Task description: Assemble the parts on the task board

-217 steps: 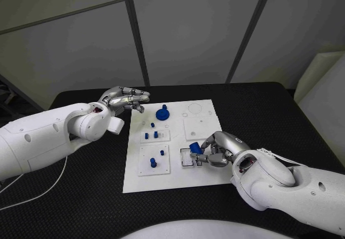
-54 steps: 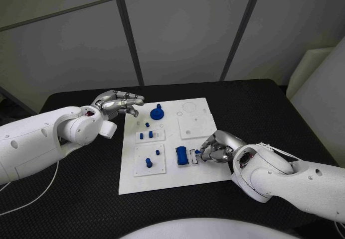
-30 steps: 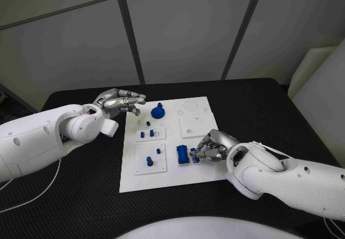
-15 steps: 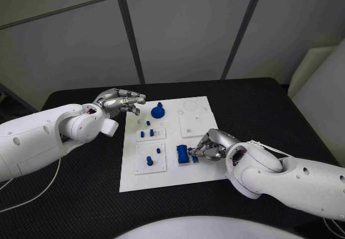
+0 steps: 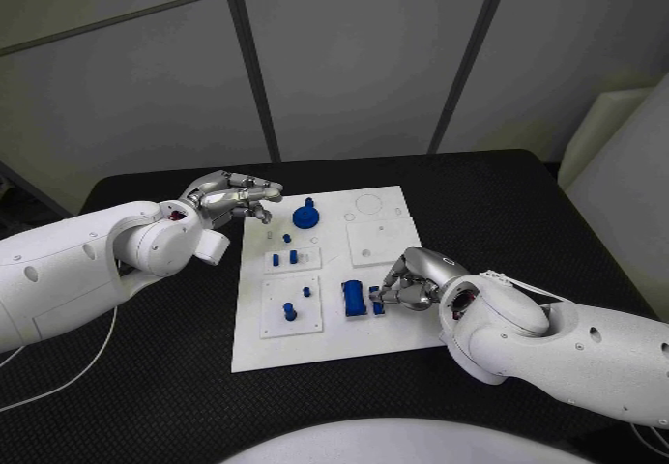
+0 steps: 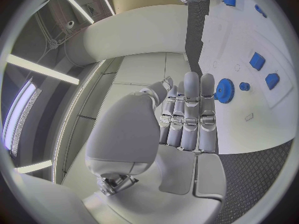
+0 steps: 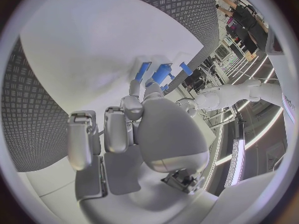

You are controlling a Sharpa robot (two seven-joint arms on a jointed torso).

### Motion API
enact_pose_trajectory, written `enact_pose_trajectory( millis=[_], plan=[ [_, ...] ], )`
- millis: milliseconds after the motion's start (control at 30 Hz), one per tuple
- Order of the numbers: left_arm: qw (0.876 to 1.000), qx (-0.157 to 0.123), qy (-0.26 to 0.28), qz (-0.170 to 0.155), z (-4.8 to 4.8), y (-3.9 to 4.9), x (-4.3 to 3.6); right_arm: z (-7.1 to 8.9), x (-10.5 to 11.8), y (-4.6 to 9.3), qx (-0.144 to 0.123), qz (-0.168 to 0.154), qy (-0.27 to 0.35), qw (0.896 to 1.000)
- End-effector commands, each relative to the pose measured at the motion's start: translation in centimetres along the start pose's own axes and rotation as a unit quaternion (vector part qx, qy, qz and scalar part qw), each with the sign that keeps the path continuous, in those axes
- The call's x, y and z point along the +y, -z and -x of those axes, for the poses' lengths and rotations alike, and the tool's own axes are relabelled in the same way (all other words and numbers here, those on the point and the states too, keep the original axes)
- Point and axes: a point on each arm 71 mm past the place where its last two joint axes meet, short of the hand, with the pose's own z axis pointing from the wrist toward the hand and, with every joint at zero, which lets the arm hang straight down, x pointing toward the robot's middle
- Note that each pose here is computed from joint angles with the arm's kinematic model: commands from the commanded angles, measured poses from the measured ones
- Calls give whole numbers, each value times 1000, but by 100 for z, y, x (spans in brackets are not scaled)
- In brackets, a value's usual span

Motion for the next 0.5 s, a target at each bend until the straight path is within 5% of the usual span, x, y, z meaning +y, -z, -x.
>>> enact_pose_trajectory(
  millis=[33,500],
  plan=[
    [1000,7,2,-1,-15,-1,-10,13,-9,0,-4,-8,22,1000],
    [1000,7,2,-2,-14,-4,-12,43,16,8,-24,9,10,1000]
  ],
)
